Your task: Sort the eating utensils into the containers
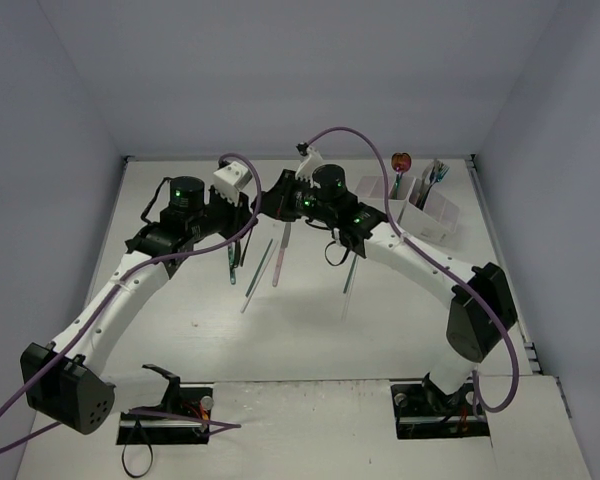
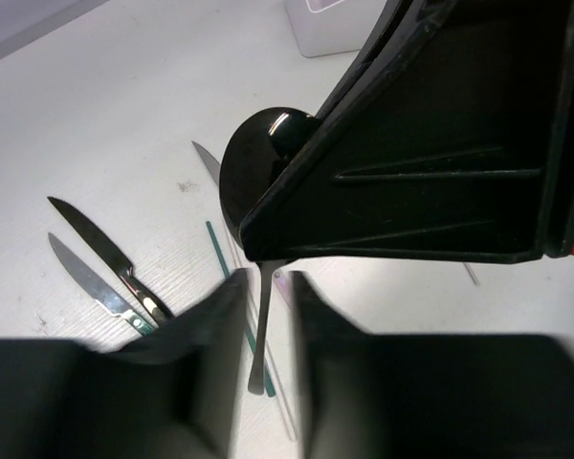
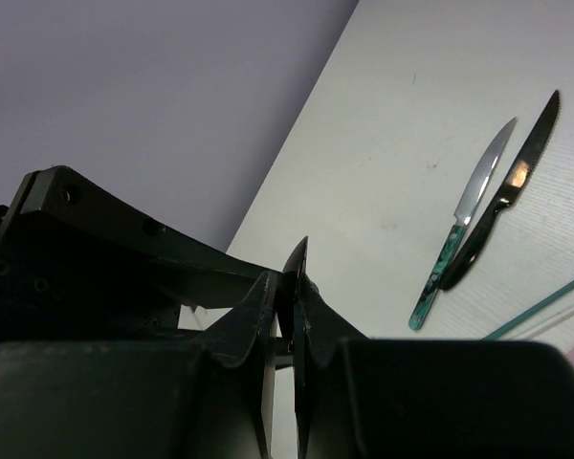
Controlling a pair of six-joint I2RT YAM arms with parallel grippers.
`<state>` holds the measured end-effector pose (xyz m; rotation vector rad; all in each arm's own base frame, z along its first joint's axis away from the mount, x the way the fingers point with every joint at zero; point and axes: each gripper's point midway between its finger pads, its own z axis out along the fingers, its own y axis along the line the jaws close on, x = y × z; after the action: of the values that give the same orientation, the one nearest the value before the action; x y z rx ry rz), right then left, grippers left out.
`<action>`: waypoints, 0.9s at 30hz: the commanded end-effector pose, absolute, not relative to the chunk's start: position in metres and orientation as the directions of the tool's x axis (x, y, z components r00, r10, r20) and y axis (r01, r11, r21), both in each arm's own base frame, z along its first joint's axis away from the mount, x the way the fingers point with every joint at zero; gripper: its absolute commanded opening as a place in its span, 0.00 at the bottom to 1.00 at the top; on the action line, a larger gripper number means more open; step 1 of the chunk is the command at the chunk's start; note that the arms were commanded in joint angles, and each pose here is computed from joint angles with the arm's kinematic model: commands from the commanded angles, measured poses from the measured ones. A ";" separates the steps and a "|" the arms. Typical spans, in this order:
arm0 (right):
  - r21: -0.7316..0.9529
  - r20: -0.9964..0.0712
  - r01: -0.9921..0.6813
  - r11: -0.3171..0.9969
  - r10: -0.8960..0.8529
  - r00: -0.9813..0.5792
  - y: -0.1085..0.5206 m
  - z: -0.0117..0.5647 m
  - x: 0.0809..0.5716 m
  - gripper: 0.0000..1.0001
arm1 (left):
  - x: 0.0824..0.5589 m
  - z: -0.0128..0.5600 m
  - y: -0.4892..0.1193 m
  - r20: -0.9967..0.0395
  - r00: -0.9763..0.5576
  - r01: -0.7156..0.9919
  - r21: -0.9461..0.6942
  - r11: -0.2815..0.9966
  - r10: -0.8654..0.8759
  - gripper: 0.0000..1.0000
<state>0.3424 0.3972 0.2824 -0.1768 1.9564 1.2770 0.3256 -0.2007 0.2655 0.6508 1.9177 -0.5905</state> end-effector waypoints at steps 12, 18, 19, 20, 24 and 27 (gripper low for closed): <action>0.577 -0.815 -0.436 0.690 0.460 -0.352 0.195 0.375 0.462 0.00 | 0.363 0.272 -0.134 -0.890 -0.449 0.286 -0.066 0.956 0.073 0.75; 0.530 -0.845 -0.306 0.791 0.461 -0.271 0.098 0.382 0.494 0.00 | 0.368 0.272 -0.093 -0.886 -0.464 0.096 -0.032 0.995 0.017 0.77; 0.519 -0.851 -0.287 0.805 0.455 -0.260 0.088 0.383 0.495 0.00 | 0.368 0.273 -0.087 -0.888 -0.460 0.075 -0.026 0.997 0.011 0.77; 0.508 -0.857 -0.254 0.823 0.454 -0.245 0.069 0.383 0.498 0.00 | 0.368 0.273 -0.085 -0.889 -0.458 0.063 -0.023 0.998 0.008 0.78; 0.490 -0.863 -0.151 0.859 0.452 -0.225 0.023 0.376 0.501 0.00 | 0.368 0.275 -0.077 -0.895 -0.446 0.035 -0.032 0.999 -0.013 0.78; 0.479 -0.867 -0.109 0.871 0.450 -0.212 0.009 0.373 0.501 0.00 | 0.369 0.273 -0.075 -0.892 -0.451 0.030 -0.030 0.999 -0.014 0.78</action>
<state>0.5096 0.0277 0.3329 0.3044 1.8023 0.5982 0.3634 -0.0841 0.2377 0.0869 2.1419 -0.0561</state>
